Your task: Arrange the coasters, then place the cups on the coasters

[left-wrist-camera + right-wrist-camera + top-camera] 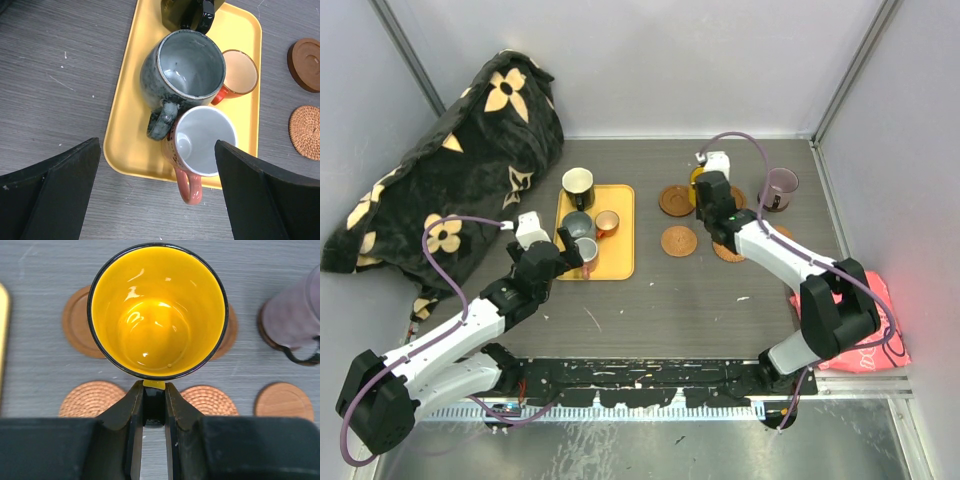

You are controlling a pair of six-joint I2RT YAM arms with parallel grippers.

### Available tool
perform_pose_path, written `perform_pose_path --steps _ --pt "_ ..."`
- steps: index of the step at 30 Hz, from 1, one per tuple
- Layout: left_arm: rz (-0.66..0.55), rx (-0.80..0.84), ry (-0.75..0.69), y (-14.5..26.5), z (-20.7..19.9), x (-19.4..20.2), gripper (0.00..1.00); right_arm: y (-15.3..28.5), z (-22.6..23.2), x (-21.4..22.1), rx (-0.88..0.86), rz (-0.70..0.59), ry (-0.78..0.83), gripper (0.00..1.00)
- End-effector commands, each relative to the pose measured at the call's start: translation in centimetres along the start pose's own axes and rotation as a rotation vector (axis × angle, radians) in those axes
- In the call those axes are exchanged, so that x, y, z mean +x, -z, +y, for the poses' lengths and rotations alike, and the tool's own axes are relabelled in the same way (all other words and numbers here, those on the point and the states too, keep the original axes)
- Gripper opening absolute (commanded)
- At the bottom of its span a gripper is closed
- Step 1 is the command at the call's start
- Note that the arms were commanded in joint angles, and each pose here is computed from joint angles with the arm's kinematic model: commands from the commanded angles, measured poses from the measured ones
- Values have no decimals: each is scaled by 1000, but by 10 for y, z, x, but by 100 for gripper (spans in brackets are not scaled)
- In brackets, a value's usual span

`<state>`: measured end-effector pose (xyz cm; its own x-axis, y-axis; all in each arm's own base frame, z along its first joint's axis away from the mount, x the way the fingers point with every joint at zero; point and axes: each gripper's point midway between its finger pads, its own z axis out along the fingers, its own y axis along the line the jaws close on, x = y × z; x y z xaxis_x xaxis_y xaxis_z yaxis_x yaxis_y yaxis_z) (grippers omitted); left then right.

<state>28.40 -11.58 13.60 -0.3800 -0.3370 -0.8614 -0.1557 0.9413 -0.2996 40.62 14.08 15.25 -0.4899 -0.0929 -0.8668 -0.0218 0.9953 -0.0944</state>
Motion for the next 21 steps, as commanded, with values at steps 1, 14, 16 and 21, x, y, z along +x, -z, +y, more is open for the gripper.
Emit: perform_pose_path --steps 1,14,16,21 --pt "-46 27 53 -1 -10 -15 98 10 -25 -55 12 -193 -154 1" --pt "-49 31 57 0 -10 -16 98 -19 -59 -41 80 -182 -177 1" --pt "-48 31 57 0 -10 -15 98 -22 -63 -41 80 -191 -177 1" --pt "-47 32 57 -1 -10 -15 98 -31 -69 -38 72 -205 -171 1"
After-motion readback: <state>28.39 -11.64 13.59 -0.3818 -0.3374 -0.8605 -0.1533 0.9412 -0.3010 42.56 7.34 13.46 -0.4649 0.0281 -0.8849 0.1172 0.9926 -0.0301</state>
